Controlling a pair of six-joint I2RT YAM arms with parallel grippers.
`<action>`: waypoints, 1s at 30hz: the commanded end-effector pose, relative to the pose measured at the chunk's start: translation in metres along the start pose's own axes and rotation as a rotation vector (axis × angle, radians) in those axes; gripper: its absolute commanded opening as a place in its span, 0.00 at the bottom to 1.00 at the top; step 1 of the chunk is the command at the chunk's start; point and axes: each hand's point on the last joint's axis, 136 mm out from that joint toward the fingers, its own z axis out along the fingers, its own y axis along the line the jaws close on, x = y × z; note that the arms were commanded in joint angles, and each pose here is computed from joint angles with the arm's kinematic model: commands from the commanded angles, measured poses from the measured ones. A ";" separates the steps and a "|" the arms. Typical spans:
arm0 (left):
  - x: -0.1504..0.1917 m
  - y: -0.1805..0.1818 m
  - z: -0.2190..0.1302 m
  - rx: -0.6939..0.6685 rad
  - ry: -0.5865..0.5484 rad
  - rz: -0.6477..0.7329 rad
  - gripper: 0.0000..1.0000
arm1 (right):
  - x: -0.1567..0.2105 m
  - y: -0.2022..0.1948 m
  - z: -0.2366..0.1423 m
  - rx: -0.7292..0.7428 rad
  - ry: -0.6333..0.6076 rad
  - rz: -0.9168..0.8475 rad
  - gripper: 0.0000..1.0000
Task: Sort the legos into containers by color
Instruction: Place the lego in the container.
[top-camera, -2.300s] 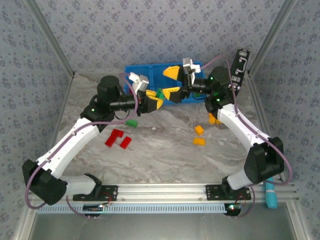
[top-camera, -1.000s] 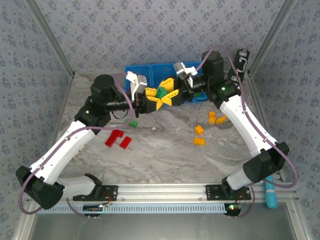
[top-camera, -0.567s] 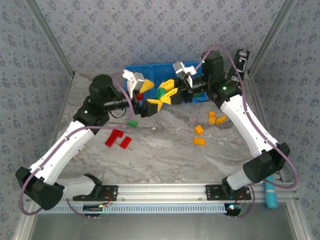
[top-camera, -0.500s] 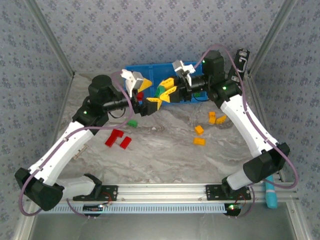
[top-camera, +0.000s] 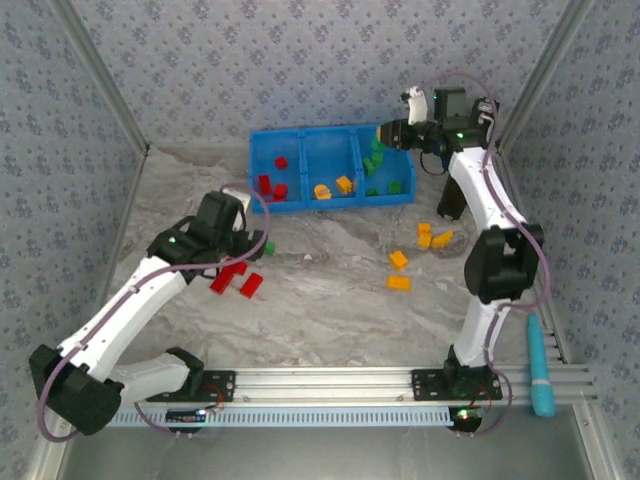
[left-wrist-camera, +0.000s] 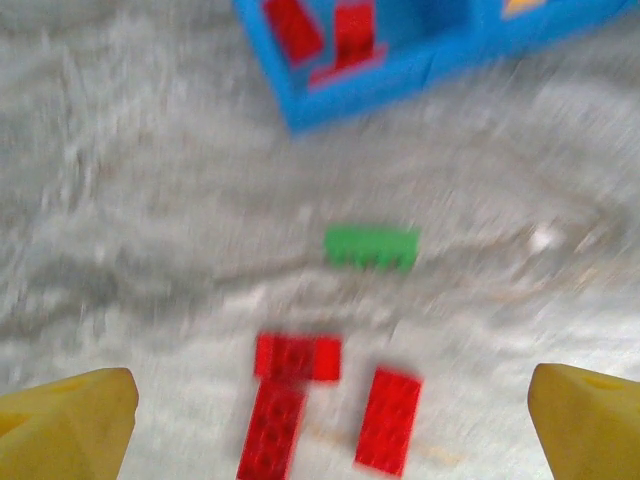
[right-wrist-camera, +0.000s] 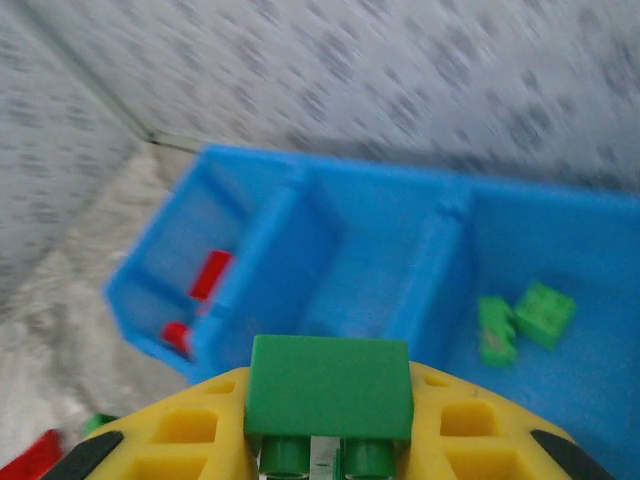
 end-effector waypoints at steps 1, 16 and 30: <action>0.025 0.014 0.012 -0.094 0.086 0.027 1.00 | 0.012 -0.028 0.021 0.091 0.089 0.026 0.17; 0.072 0.018 0.072 -0.132 0.279 0.121 1.00 | 0.069 -0.086 0.074 0.214 0.313 0.022 0.30; 0.103 0.041 0.103 -0.150 0.394 0.063 0.90 | 0.039 -0.056 0.047 0.038 0.233 0.043 0.60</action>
